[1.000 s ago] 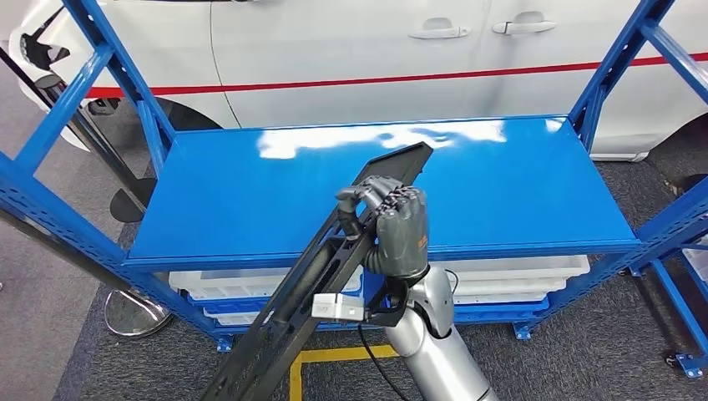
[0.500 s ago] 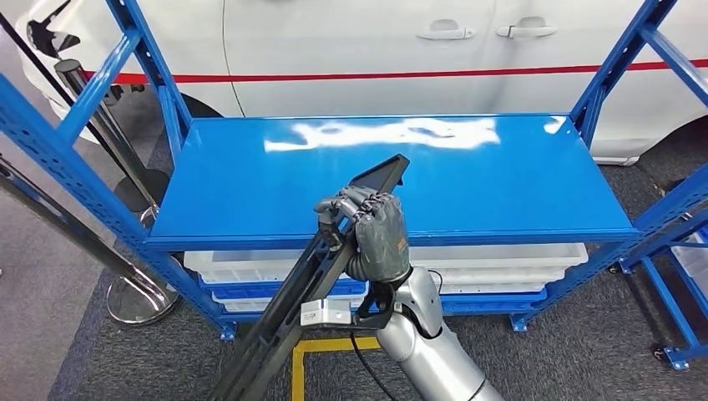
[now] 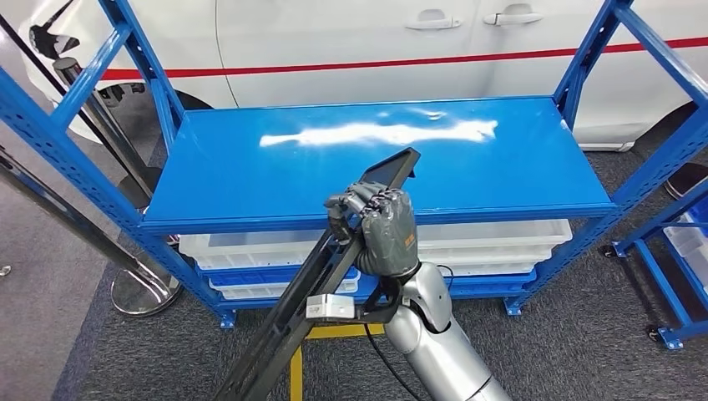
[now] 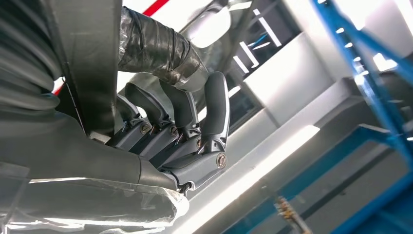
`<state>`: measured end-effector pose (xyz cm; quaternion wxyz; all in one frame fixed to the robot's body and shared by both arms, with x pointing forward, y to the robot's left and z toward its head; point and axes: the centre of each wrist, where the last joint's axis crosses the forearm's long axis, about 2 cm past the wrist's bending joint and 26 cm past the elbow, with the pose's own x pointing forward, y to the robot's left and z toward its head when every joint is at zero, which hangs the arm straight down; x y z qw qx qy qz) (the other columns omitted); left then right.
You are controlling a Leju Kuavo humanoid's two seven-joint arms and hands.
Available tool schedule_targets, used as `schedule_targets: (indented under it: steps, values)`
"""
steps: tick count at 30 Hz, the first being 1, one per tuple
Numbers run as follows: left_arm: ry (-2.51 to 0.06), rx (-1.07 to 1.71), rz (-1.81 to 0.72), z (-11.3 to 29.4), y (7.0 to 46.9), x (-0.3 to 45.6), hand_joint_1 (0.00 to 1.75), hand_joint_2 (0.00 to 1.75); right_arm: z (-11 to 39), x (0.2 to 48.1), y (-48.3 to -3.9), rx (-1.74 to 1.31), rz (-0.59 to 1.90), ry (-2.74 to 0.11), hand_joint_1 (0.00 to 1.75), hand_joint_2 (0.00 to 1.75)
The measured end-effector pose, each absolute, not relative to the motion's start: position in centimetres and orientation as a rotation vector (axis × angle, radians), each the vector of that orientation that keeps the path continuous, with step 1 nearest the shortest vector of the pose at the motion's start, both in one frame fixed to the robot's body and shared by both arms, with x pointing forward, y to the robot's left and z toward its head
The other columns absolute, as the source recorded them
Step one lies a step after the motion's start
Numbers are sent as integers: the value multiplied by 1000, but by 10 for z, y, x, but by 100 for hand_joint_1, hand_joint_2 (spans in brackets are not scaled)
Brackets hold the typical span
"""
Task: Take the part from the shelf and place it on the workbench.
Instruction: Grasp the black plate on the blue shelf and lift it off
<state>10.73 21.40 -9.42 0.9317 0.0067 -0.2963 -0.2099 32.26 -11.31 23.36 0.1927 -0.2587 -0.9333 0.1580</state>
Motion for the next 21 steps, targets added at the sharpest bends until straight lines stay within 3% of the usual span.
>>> schedule_targets:
  steps: [21]
  values:
    - [-624, -12, -473, -91, 208, 118, 0, 175, 246, 350, -153, -937, 363, -2549, 175, 175]
